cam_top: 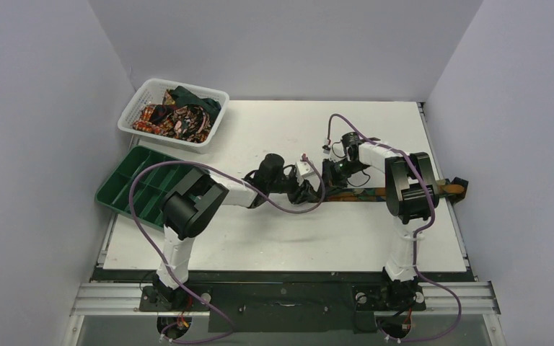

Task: Roll the ties
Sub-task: Roll the tie at the center of the board.

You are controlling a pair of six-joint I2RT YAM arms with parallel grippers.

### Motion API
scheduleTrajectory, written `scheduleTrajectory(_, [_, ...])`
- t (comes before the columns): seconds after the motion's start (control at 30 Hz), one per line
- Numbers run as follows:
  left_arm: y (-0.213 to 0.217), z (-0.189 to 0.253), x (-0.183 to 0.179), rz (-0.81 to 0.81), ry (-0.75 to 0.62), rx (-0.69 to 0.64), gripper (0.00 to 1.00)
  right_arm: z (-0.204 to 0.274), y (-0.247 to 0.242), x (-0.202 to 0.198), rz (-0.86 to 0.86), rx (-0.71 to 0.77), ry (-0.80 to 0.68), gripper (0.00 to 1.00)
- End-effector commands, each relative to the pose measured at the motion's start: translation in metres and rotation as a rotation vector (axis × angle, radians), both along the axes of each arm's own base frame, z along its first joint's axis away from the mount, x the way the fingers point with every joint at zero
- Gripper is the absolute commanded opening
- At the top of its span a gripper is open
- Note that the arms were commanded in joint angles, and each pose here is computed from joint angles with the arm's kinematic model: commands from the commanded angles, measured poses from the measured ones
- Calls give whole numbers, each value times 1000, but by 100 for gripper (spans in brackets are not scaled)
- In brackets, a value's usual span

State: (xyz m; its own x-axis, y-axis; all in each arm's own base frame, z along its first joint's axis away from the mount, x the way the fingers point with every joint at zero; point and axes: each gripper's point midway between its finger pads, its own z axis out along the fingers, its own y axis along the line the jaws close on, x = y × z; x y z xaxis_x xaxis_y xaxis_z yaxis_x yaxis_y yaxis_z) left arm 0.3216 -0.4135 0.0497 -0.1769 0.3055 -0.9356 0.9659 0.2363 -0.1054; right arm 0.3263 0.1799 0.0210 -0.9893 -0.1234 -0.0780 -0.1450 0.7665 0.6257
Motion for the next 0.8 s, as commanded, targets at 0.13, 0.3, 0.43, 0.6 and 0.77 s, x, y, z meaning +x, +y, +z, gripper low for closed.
scheduleTrajectory(0.13, [-33, 16, 1, -72, -32, -45, 32, -46, -29, -2, 21, -206, 0, 0])
scheduleTrajectory(0.3, [-31, -1, 0, -72, 3, 13, 32, -40, -19, -1, 21, -165, -11, 0])
scheduleTrajectory(0.43, [-31, -8, 2, -67, 22, 79, 31, -22, -22, -1, 8, -114, -32, 0])
scheduleTrajectory(0.6, [-21, -26, -5, -51, 77, 164, 30, 13, -23, 0, -13, -15, -85, 8])
scheduleTrajectory(0.77, [-13, -45, -9, -47, 93, 216, 30, 28, -24, 3, -46, 53, -86, 15])
